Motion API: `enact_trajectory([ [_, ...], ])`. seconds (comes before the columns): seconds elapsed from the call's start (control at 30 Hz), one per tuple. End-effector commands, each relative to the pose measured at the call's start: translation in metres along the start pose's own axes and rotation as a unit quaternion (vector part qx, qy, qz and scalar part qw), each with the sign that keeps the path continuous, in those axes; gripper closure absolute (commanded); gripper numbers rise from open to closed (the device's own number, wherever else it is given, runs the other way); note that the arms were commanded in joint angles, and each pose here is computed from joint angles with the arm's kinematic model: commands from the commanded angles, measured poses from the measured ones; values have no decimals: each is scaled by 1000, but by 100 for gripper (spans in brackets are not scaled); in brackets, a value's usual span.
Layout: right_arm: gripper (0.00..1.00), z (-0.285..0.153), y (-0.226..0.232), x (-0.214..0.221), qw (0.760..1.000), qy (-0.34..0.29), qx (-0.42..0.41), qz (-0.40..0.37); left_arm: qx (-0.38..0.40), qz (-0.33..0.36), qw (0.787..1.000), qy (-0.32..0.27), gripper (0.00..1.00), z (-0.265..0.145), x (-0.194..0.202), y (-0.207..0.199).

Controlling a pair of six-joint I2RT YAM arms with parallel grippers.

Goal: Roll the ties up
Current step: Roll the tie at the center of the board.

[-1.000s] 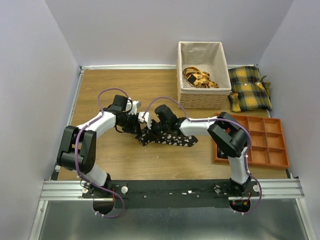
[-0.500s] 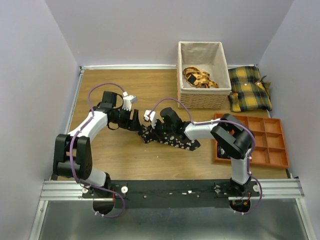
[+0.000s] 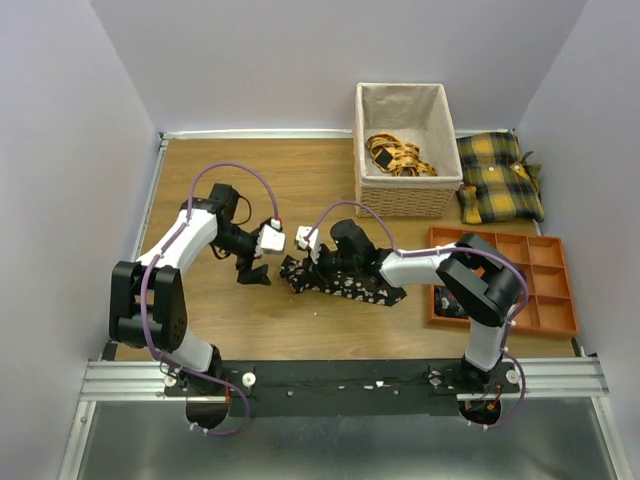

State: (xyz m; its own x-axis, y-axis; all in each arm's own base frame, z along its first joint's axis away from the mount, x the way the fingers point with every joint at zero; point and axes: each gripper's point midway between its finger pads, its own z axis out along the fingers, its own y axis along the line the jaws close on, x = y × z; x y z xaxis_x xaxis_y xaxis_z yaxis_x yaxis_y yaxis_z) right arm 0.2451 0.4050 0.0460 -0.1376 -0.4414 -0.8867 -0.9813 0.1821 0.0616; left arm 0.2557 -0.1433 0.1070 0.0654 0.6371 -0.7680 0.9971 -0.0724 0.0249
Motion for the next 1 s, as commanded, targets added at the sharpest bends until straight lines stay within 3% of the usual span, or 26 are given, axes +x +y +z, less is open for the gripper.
enact_trajectory([
  [0.0,89,-10,-6,-28,998,-25,37,-46,56,105,992,-40,1,19,-21,-36],
  [0.1,89,-13,-4,-30,997,-39,42,-42,21,101,993,-53,1,30,-28,-35],
  [0.13,89,-13,-8,-27,997,-37,53,-36,-28,133,989,-56,1,33,-33,-12],
  [0.2,90,-12,-10,-18,997,-31,63,-18,-48,120,990,-55,1,43,-23,-23],
  [0.23,90,-10,-10,-12,997,-29,68,-13,-96,146,984,-45,1,42,-23,-1],
  [0.27,90,-9,-11,-16,996,-42,72,-16,-112,105,987,-43,1,47,-13,-3],
  [0.33,90,-8,-15,-3,995,-30,96,-1,-140,108,984,-34,1,43,-10,12],
  [0.4,90,-8,-18,-2,993,-36,109,6,-121,142,981,-42,1,34,-17,15],
  [0.53,90,-9,-16,-9,992,-52,111,14,-92,90,991,-26,1,24,-12,8],
  [0.7,92,-5,-18,-14,990,-53,119,61,-76,91,993,-19,8,36,1,12],
  [0.83,92,-7,-17,-23,987,-69,121,75,-85,130,988,-2,1,46,4,24],
  [0.97,92,-5,-22,-20,987,-58,131,78,-78,170,982,25,4,57,10,21],
])
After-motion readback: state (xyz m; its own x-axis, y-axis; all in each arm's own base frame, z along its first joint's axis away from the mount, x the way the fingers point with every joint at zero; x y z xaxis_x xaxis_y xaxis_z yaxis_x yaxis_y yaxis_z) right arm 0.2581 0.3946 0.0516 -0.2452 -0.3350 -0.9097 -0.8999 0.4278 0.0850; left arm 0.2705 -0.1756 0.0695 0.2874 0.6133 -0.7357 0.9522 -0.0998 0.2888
